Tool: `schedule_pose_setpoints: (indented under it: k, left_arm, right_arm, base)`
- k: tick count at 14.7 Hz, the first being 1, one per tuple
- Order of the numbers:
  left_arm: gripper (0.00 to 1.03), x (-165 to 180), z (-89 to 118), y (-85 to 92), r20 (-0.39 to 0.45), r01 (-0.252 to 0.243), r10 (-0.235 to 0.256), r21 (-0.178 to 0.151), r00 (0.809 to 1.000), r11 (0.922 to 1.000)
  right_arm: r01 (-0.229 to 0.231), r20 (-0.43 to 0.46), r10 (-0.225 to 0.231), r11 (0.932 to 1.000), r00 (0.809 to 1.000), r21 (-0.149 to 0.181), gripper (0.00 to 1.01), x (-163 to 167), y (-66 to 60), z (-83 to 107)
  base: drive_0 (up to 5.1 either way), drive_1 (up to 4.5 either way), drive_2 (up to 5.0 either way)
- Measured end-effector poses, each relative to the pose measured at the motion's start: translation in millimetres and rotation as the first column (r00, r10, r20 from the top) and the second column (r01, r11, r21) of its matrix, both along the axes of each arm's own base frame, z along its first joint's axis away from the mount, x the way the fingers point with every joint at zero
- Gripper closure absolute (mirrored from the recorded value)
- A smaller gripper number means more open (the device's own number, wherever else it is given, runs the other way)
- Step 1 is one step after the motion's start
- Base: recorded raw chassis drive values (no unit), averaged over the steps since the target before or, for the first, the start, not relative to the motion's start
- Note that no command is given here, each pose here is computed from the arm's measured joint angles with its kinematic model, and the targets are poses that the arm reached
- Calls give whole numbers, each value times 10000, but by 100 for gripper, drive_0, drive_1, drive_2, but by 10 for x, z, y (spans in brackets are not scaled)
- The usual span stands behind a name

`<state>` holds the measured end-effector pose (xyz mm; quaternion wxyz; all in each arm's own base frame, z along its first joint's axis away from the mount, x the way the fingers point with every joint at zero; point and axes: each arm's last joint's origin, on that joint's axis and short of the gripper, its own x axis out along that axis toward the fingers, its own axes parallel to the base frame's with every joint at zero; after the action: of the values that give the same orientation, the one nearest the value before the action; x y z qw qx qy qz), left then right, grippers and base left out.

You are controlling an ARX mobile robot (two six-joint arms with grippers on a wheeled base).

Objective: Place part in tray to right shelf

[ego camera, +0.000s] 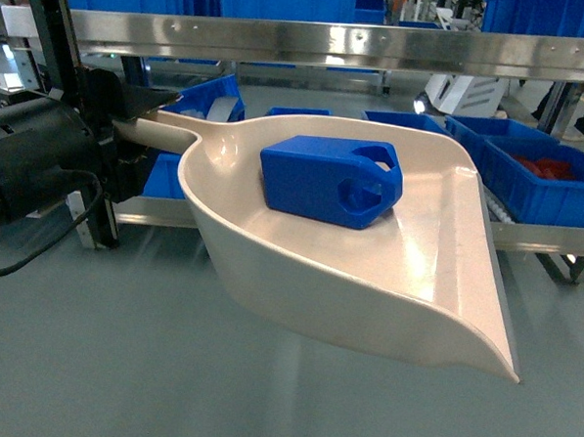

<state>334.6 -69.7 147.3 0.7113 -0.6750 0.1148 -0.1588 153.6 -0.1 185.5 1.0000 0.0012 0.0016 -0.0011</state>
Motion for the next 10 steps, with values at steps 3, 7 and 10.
schedule_pose_setpoints:
  k: [3, 7, 10]
  left_arm:
    - [90, 1, 0, 4, 0, -15, 15, 0, 10000, 10000]
    - [90, 1, 2, 4, 21, -15, 15, -8, 10000, 10000]
    - [90, 1, 0, 4, 0, -11, 11, 0, 10000, 10000]
  right_arm:
    - [0, 0, 0, 10000, 10000, 0, 3, 0, 0, 0]
    - [0, 11, 0, 10000, 10000, 0, 3, 0, 0, 1]
    - [-27, 0, 27, 10000, 10000, 0, 3, 0, 1, 0]
  base:
    - [0, 0, 0]
    - [0, 0, 0]
    - [0, 0, 0]
